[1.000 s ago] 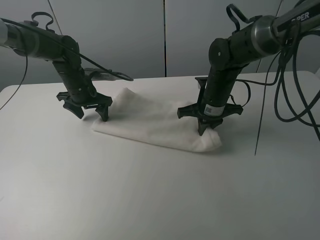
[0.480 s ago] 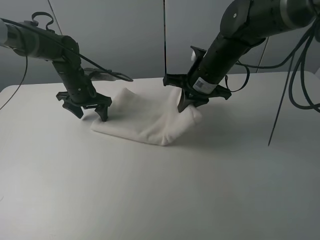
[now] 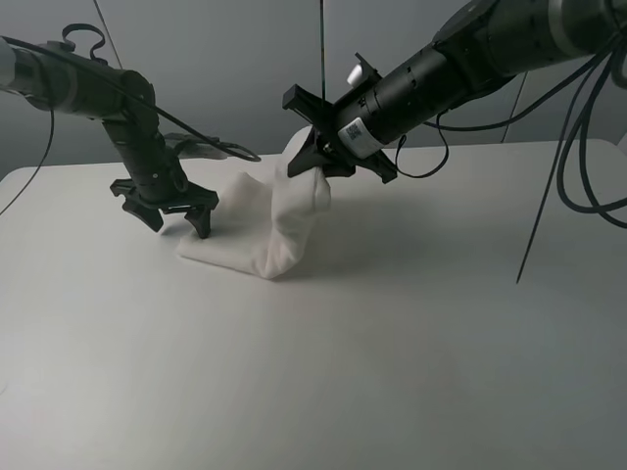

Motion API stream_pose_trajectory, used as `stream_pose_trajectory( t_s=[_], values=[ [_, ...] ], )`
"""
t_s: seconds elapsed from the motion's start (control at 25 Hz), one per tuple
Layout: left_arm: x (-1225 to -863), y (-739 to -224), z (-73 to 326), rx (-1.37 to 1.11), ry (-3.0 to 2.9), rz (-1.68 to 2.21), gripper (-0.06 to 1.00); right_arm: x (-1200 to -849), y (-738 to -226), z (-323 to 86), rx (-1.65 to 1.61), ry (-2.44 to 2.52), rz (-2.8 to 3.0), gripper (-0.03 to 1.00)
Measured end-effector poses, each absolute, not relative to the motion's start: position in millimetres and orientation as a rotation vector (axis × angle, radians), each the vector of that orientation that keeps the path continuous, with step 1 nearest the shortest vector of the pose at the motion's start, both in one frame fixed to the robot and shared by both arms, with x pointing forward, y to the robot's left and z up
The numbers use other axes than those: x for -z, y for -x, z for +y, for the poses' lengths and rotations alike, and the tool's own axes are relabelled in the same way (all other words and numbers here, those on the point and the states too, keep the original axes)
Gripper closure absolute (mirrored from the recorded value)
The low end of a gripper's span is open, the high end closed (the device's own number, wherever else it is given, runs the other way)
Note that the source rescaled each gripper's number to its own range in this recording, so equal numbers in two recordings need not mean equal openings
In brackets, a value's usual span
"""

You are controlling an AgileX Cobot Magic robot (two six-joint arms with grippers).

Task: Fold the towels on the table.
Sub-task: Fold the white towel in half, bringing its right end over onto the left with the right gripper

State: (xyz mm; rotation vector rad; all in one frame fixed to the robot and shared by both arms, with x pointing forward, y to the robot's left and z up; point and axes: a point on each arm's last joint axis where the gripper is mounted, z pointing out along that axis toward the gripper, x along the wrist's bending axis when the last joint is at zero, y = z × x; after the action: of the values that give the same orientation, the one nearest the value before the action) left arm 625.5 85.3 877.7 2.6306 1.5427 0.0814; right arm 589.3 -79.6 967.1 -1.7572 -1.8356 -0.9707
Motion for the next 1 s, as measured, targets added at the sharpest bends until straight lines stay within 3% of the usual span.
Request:
stream_pose_trajectory(
  t_s=[1.0],
  values=[
    [-878,-625,85,-0.081,-2.631,1.543,-0.06,-967,-598,-38,1.179,1.604,-1.732,0.95]
  ],
)
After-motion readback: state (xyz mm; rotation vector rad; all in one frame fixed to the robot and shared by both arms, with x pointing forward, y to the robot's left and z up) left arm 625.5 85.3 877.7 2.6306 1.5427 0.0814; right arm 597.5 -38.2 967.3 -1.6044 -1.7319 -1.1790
